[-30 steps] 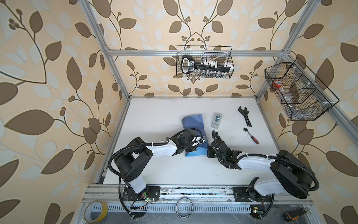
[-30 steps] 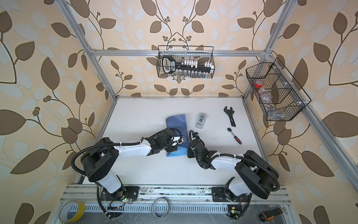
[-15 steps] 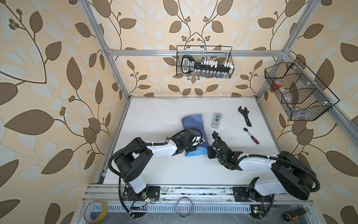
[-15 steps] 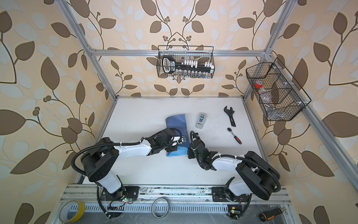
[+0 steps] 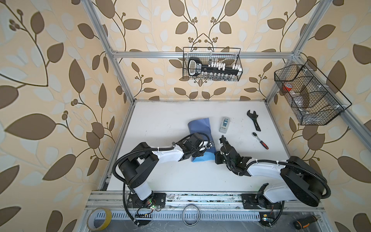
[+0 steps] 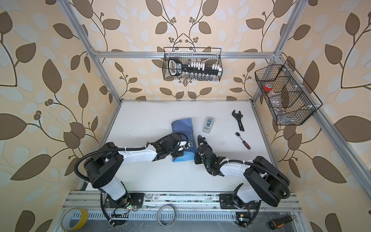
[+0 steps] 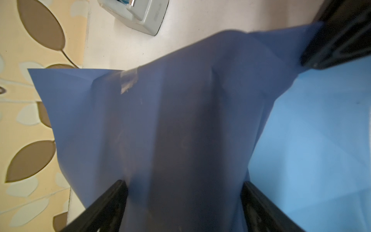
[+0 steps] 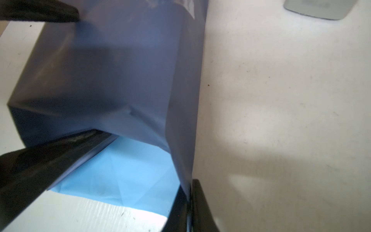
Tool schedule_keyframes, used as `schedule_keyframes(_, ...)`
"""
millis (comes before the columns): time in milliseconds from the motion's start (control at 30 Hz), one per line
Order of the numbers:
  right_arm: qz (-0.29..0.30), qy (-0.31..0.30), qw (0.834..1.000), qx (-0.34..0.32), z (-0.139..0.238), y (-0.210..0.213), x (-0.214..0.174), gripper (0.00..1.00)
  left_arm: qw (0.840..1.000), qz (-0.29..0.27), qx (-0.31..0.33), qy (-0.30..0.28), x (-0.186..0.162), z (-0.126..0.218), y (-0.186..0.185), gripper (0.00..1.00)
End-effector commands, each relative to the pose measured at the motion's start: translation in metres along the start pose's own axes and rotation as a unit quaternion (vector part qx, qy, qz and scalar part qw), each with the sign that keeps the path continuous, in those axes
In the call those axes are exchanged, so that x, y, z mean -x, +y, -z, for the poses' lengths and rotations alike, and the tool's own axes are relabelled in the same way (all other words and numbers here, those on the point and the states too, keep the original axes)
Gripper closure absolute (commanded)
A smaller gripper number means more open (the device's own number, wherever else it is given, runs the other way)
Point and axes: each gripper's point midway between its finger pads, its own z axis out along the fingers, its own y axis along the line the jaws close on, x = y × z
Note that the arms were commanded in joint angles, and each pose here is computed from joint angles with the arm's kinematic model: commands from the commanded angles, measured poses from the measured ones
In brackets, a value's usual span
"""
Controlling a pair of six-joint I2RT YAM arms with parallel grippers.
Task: Wrap the gift box in paper
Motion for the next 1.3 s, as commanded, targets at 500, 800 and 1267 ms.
schedule_keyframes(500,-0.013,0.031,0.999,0.020,0.012,-0.023,-0.001,0.85,0.999,-0.021,-0.029,0.027,-0.014,-0.005,-0.016,0.11)
schedule_keyframes(800,-0.009,0.029,0.999,0.044,0.005,0.001,0.001,0.88,0.999,-0.021,-0.029,0.029,-0.015,-0.006,-0.016,0.11)
schedule_keyframes(1267,-0.023,0.009,0.998,0.055,-0.005,0.019,0.013,0.89,0.999,-0.021,-0.028,0.028,-0.014,-0.006,-0.016,0.11)
